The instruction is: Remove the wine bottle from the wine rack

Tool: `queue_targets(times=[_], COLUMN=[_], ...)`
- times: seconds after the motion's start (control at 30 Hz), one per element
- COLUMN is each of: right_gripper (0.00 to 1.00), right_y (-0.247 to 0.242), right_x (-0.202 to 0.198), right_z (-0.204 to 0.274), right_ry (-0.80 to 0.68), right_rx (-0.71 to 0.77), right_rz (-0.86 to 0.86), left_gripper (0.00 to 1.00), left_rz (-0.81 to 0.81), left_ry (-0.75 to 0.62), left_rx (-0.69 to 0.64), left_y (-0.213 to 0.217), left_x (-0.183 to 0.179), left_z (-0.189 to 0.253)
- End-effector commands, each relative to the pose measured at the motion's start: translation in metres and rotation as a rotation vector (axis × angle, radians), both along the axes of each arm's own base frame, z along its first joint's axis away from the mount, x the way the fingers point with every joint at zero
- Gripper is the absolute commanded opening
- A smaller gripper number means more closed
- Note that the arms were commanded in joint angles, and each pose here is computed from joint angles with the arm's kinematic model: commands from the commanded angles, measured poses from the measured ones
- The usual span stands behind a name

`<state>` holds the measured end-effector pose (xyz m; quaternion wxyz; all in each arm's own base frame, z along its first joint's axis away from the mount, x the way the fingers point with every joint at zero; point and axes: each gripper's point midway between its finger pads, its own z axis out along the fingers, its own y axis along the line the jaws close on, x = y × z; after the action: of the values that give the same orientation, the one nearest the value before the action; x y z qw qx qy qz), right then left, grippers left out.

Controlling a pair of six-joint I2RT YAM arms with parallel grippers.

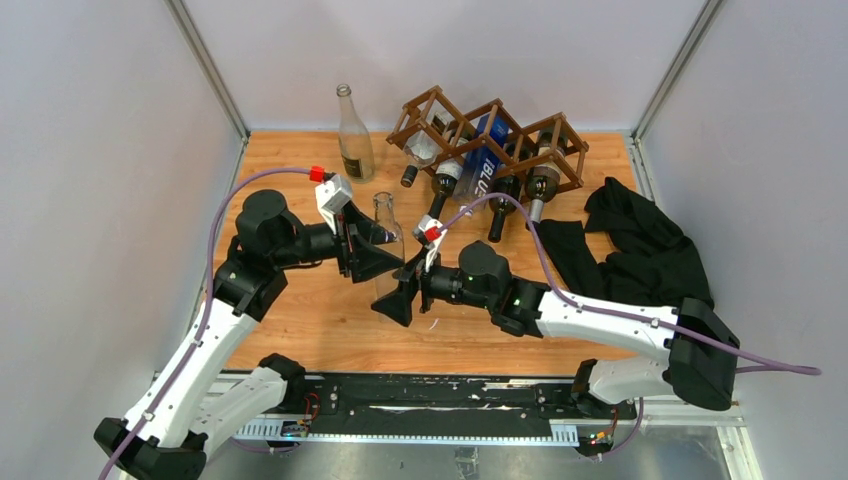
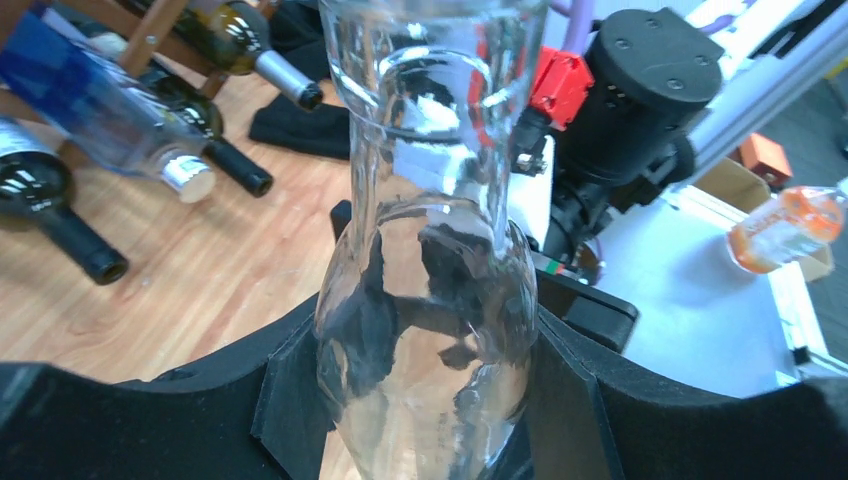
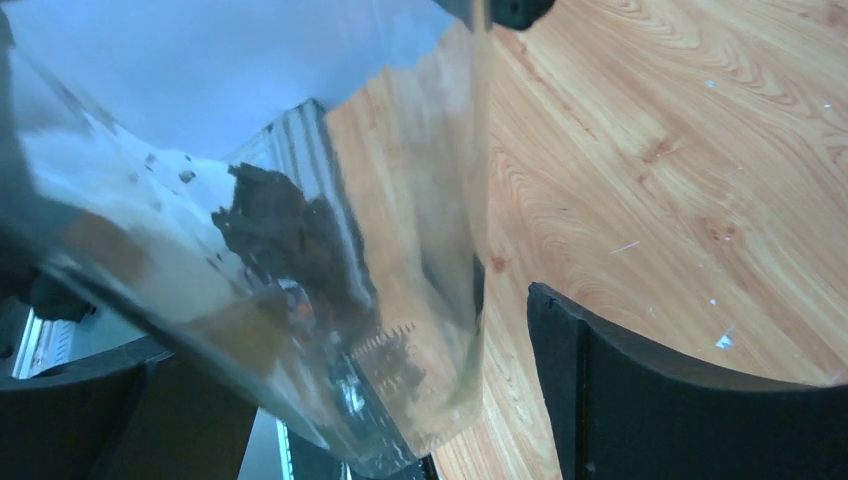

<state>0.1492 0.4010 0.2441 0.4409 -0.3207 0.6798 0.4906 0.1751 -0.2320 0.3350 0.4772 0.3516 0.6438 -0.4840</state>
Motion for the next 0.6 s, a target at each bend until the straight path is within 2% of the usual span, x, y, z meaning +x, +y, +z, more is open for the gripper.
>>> queue_targets(times=[0.0, 0.03, 0.1, 0.13, 0.2, 0.23, 0.27, 0.33, 0.43, 0.57], right_gripper=[0.93, 0.86, 0.65, 0.51, 0.2, 0.03, 0.0, 0.0, 0.0, 0.0], right_y=[0.001, -0.001, -0.002, -0.003, -0.003, -0.003, -0.004, -0.004, -0.003, -0.002], right_x=[-0.013, -0.015, -0.018, -0.021, -0.024, -0.024, -0.024, -0.025, -0.027, -0.026], right_z=[0.012, 0.013, 0.015, 0.015, 0.014, 0.012, 0.008, 0.005, 0.002, 0.0], right_ry=[-0.047, -0.048, -0.05, -0.046, -0.042, -0.036, -0.025, -0.021, -0.028, -0.037], right_rx=[0.096, 0.104, 0.106, 0.101, 0.087, 0.072, 0.053, 0.03, 0.016, 0.004], right_rz=[0.066, 0.07, 0.087, 0.099, 0.115, 0.112, 0.109, 0.109, 0.111, 0.101], left_gripper=[0.0, 0.0, 0.0, 0.08, 0.35, 0.53, 0.68, 0.82, 0.88, 0.88], left_rz=[-0.13, -0.139, -0.137, -0.122, -0.1, -0.086, -0.067, -0.031, -0.014, -0.027], left_ry=[-0.013, -0.01, -0.019, -0.031, -0.055, -0.071, -0.078, -0.096, -0.11, -0.1], left_rx=[-0.088, -0.088, -0.075, -0.064, -0.05, -0.042, -0.037, -0.035, -0.041, -0.053], left_y=[-0.005, -0.005, -0.004, -0.003, -0.002, 0.0, 0.0, 0.002, 0.004, 0.003], left_x=[-0.027, -0.028, -0.028, -0.026, -0.022, -0.02, -0.017, -0.012, -0.01, -0.013], left_z=[0.037, 0.037, 0.035, 0.034, 0.035, 0.036, 0.036, 0.038, 0.044, 0.049])
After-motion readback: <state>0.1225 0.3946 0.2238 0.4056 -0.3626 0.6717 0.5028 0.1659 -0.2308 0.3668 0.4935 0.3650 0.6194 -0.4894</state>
